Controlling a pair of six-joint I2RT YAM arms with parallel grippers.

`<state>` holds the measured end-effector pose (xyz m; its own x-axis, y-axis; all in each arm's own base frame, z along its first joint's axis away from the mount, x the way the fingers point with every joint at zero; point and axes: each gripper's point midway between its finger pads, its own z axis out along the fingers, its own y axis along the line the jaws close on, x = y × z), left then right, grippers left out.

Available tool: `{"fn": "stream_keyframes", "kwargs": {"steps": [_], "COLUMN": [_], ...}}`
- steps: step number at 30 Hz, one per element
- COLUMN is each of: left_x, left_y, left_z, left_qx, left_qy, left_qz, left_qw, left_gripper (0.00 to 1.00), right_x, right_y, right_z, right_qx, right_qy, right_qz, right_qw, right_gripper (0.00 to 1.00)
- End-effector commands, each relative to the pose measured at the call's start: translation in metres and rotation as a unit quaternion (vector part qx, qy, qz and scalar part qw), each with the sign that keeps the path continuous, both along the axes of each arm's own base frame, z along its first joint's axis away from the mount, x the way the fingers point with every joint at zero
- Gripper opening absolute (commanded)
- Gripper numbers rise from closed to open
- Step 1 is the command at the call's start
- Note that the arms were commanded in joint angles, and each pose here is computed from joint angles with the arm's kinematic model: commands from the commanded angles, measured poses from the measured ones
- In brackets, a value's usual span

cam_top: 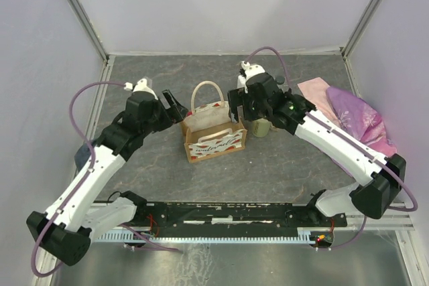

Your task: Take the personal care products out of the canvas bag

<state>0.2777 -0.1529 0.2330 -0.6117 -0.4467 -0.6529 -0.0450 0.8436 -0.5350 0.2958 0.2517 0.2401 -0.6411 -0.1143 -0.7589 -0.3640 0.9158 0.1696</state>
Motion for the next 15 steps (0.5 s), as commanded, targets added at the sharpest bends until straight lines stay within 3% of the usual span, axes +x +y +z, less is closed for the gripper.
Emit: {"fn": "stream_keyframes", "kwargs": {"steps": [1, 10, 15], "left_x": [0.005, 0.038, 0.046], "left_y": [0.033, 0.053, 0.045], "left_z": [0.032, 0.094, 0.098], "left_qx": [0.039, 0.126, 0.119], "left_qy": [-0.050, -0.089, -0.100], "left_qz": [0.068, 0.100, 0.080], "left_qw": [0.996, 0.983, 0.985], "left_gripper": [0.97, 0.99, 0.99], "right_x": [0.007, 0.033, 0.040], "right_y": [-0.027, -0.079, -0.109], "right_z": [0.026, 0.100, 0.111], "right_qx": [0.001, -0.039, -0.015], "right_qy": [-0.063, -0.085, -0.088], "right_qz": [-0.056, -0.112, -0.153], "right_qw": [0.996, 0.989, 0.984], "right_gripper": [1.00, 1.00, 1.00]}}
